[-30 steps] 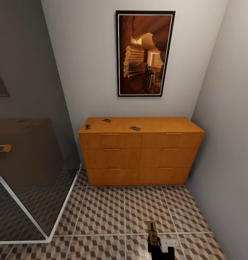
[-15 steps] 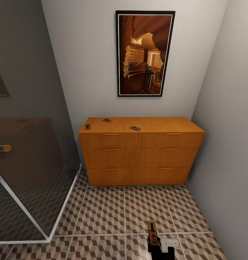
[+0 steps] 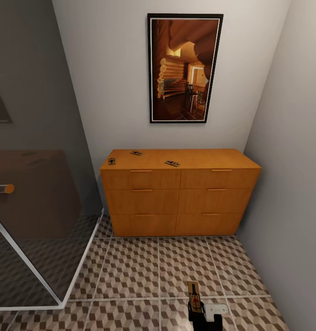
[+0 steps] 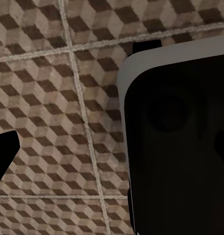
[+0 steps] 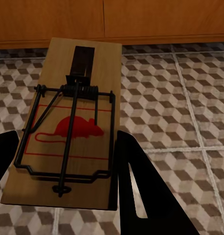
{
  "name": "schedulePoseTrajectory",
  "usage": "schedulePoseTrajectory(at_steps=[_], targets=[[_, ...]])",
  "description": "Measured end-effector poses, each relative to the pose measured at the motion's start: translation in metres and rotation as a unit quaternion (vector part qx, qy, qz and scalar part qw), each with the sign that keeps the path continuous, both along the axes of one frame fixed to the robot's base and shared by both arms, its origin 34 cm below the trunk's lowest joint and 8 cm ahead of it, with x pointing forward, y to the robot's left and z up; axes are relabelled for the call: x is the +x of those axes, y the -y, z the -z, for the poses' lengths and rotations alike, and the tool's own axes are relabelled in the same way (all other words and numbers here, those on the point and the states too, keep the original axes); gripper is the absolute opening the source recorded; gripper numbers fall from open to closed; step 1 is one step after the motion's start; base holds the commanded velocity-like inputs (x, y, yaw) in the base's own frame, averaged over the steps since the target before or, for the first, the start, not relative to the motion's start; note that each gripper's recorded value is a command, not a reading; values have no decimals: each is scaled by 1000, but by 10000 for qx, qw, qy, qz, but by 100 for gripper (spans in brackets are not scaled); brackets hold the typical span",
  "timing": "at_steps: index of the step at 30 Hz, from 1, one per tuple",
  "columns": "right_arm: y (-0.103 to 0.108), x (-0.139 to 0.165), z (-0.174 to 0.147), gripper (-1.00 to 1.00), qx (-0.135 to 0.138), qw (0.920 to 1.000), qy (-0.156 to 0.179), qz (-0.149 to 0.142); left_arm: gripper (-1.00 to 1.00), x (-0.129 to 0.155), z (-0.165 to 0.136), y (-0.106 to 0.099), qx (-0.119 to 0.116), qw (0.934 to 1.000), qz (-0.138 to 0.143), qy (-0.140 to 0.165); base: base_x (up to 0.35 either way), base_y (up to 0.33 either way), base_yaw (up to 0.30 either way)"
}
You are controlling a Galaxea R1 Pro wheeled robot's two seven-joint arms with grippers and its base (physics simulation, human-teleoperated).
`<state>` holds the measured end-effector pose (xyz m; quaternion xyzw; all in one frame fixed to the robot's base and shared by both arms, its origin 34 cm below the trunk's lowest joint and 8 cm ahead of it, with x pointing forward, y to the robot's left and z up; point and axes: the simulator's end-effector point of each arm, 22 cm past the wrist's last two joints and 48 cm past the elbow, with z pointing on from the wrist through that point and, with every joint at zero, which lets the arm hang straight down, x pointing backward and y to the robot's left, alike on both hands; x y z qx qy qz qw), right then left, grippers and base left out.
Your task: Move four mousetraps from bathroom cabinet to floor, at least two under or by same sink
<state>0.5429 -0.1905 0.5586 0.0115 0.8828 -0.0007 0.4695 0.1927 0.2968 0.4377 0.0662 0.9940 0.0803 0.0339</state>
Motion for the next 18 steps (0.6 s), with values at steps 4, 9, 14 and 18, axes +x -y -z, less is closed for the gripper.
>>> schedulePoseTrajectory(at_steps=[4, 9, 14, 18], targets=[[0, 0, 0, -100, 0, 10000, 0, 0, 100, 0, 0, 0, 0, 10000, 0, 0, 0, 0, 0], [0, 0, 0, -100, 1, 10000, 0, -1, 100, 0, 0, 0, 0, 10000, 0, 0, 0, 0, 0], [0, 0, 0, -100, -1, 10000, 0, 1, 100, 0, 0, 0, 0, 10000, 0, 0, 0, 0, 0], [0, 0, 0, -100, 0, 10000, 0, 0, 100, 0, 0, 0, 2, 10000, 0, 0, 0, 0, 0]])
